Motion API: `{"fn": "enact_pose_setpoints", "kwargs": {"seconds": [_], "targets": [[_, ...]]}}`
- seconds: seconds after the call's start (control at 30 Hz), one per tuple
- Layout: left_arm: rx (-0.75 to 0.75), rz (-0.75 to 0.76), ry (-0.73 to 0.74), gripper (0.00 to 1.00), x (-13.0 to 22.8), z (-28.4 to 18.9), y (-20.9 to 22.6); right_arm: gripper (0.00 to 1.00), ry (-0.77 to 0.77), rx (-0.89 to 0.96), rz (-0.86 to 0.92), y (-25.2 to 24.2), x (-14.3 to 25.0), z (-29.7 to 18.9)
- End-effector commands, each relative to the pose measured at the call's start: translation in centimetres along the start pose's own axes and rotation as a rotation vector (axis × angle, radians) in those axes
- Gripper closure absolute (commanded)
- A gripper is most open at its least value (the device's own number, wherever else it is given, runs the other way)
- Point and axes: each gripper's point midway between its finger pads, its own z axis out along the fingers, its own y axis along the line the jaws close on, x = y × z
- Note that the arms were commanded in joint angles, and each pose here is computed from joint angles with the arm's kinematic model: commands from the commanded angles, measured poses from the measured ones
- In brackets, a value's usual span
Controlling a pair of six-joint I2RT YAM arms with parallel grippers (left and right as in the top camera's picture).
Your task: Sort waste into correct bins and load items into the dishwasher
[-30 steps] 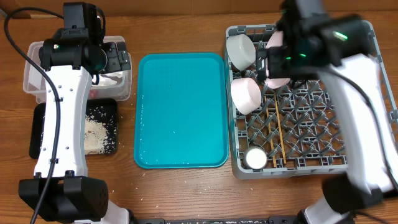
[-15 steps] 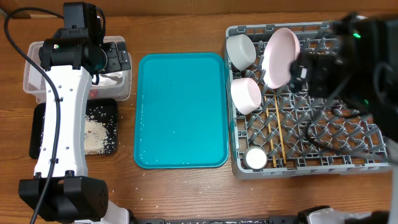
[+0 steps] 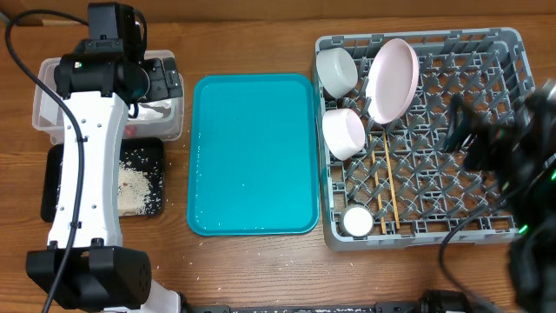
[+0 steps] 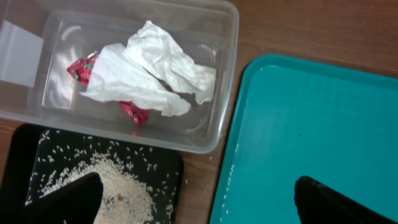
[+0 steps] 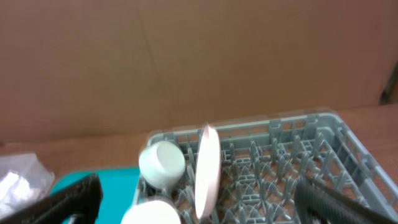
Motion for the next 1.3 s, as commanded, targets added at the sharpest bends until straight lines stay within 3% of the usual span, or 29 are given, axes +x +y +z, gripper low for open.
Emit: {"fn": "enact_pose_setpoints", "kwargs": {"seconds": [0.0,0.13,0.33,0.57,1.27], "targets": [[-0.001,0.019,-0.014,0.00,-0.5,-0.1,-0.2,0.00,-0.057,-0.119,-0.029,0.7,5.9,-0.2],[-0.001,0.019,-0.014,0.00,-0.5,-0.1,-0.2,0.00,-0.191,-0.143,-0.031,-0.1,11.4,0.2],[-0.001,0.018,-0.014,0.00,-0.5,-0.1,-0.2,0.00,-0.243,-0.132,-0.041,-1.3,18.0,0.8],[-0.001,0.019,-0.014,0.00,-0.5,-0.1,-0.2,0.00,-0.225,-0.061,-0.026,-3.0,20.6,1.5],[-0.001,0.019,-0.014,0.00,-0.5,-0.1,-0.2,0.00,-0.232,-0.057,-0.027,-3.0,20.5,1.5]]}}
